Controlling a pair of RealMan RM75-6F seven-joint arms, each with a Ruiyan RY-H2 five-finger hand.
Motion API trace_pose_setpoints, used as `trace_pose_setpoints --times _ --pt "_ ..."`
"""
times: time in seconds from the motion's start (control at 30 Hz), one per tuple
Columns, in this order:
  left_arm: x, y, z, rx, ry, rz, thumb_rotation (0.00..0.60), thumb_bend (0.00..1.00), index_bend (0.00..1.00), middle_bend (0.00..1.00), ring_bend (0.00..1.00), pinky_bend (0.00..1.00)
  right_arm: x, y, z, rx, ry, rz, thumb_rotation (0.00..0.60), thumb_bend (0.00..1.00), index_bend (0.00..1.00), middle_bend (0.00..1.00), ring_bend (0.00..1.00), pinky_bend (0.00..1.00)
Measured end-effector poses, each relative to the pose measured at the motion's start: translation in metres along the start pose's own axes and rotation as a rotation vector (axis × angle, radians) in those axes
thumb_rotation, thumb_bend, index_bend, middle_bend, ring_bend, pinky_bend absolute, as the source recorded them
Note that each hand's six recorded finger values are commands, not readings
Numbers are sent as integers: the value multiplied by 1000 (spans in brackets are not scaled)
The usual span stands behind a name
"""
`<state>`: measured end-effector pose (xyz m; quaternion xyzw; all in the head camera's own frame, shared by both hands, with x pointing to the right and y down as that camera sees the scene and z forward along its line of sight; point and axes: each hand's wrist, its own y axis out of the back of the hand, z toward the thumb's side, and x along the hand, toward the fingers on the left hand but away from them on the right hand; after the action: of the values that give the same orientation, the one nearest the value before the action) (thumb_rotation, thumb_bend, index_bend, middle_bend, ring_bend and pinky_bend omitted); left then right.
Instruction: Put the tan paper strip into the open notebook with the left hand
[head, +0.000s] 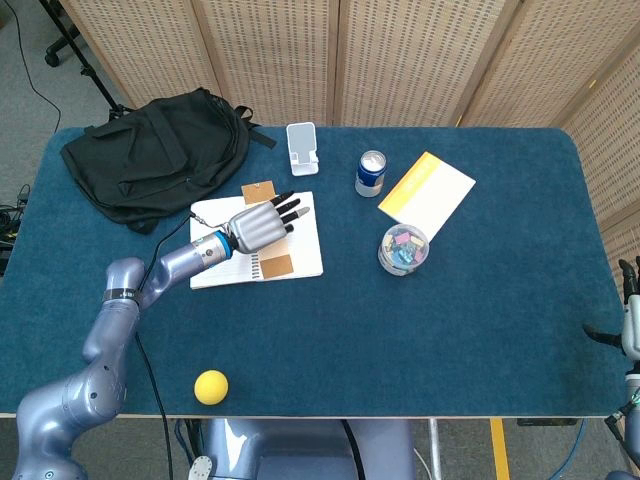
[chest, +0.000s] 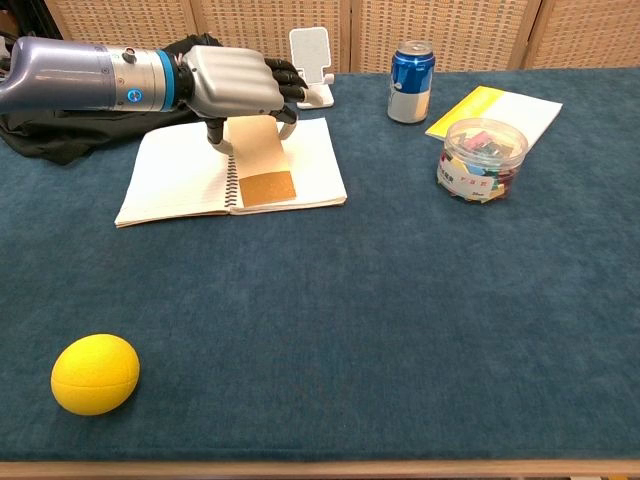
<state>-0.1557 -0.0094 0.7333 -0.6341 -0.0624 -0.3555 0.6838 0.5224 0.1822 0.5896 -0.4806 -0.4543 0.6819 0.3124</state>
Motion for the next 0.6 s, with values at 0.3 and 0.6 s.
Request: trace_pose_setpoints --times 0.3,0.6 --pt "1 1 1 13 -4 2 600 190 104 0 0 0 0 0 -1 0 -2 1 600 0 0 0 0 0" --pt "0 5 -2 -22 19 26 600 128 0 0 0 0 1 0 0 -2 1 1 600 0 0 0 0 0"
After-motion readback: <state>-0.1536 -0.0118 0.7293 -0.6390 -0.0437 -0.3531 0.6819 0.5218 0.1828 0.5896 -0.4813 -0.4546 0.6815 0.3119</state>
